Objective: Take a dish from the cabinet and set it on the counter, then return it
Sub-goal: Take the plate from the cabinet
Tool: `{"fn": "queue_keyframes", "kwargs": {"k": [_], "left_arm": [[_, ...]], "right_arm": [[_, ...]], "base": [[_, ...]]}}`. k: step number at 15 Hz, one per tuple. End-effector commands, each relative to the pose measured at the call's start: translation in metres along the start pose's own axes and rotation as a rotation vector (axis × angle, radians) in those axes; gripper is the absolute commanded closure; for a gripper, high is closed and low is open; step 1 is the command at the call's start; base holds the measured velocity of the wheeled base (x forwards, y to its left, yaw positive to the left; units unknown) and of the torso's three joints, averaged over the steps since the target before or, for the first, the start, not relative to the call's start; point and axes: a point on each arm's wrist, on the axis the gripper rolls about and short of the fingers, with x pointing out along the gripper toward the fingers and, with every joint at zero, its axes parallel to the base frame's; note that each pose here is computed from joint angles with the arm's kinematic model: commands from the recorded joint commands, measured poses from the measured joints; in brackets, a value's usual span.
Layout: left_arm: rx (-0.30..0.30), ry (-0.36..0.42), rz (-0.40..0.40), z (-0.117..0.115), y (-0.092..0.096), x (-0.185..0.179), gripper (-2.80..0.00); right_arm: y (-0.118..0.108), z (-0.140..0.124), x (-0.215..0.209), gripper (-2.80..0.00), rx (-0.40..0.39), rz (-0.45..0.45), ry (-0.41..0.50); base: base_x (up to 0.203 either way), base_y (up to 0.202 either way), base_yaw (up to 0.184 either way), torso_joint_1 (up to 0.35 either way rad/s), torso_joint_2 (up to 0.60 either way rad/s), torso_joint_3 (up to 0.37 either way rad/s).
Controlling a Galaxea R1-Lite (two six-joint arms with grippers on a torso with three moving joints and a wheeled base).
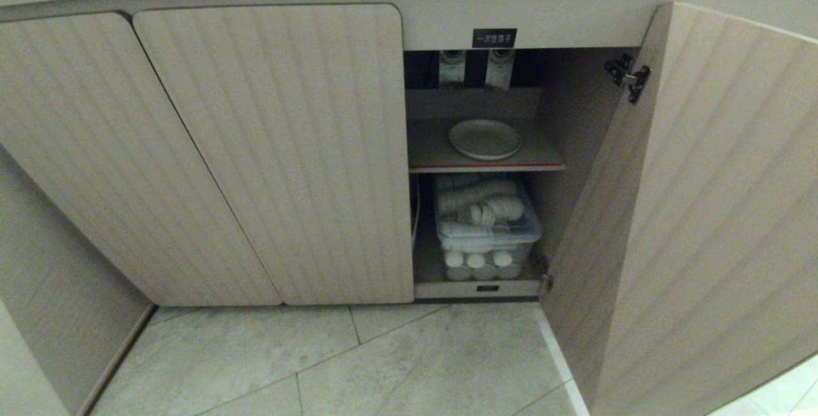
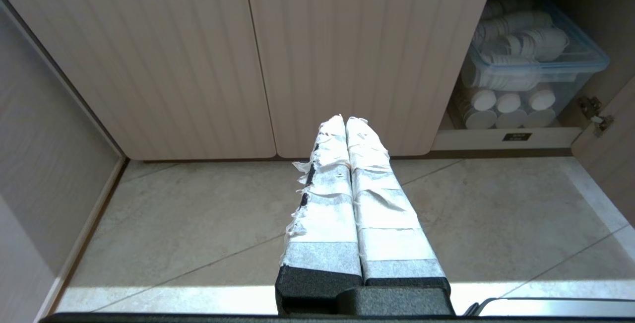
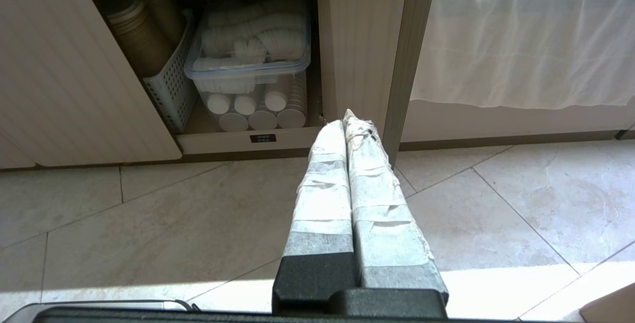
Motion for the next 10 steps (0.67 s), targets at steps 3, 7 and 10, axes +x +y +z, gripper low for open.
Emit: {"fn": "queue_keyframes", "kwargs": {"k": [3,7,10], "left_arm": [[0.0,0.0,0.0,0.0,0.0,0.0,0.0],[0.0,0.0,0.0,0.0,0.0,0.0,0.0],[0.0,0.0,0.0,0.0,0.0,0.0,0.0]], "right_arm": [[0.0,0.0,0.0,0.0,0.0,0.0,0.0],[0.0,0.0,0.0,0.0,0.002,0.0,0.0],[0.0,0.0,0.0,0.0,0.002,0.0,0.0]], "base": [[0.0,0.0,0.0,0.0,0.0,0.0],[0.0,0.0,0.0,0.0,0.0,0.0],[0.0,0.0,0.0,0.0,0.0,0.0]]}}
